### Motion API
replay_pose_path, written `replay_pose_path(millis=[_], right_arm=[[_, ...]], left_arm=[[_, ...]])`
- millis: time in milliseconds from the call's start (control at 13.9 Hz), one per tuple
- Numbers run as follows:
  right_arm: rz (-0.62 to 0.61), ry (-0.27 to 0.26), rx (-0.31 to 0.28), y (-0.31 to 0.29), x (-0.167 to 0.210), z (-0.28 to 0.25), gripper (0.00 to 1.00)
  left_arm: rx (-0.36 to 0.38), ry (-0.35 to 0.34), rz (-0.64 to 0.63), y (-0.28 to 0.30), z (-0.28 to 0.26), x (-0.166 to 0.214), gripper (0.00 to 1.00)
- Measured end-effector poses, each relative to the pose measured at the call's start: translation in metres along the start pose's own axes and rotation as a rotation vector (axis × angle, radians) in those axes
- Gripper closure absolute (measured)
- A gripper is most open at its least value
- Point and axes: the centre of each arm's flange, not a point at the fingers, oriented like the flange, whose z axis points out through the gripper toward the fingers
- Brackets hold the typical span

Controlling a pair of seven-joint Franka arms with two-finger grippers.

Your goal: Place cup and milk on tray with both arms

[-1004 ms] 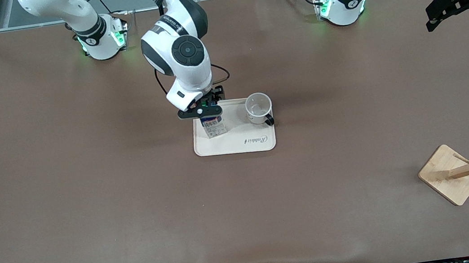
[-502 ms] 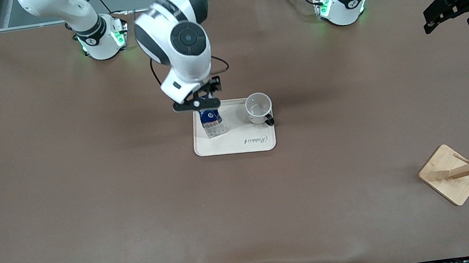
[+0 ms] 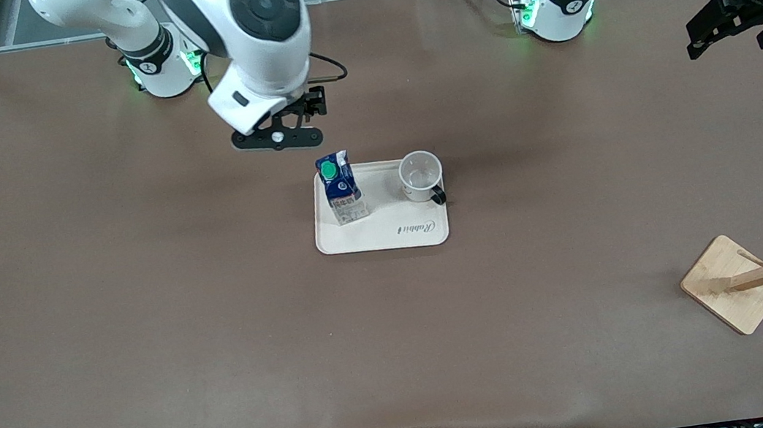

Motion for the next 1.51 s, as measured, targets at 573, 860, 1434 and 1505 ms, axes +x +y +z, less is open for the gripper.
replay_pose_path(millis=[573,860,1434,1505], right_arm=[[0.067,0.050,0.080,0.125,0.055,-0.064,0.00],[-0.105,0.049,0.097,0.263,0.065,-0.070,0.00],[-0.338,0.147,0.116,0.374,0.034,-0.002,0.00],[-0.349,0.165,0.115,0.388,0.036,-0.001,0.00]], left_arm=[[-0.001,0.007,0.074,-0.006,-0.004,-0.003,0.00],[-0.002,0.006,0.079,-0.006,-0.009,-0.009,0.00],[-0.001,0.005,0.094,-0.005,-0.009,-0.009,0.00],[-0.001,0.005,0.098,-0.005,-0.009,-0.009,0.00]])
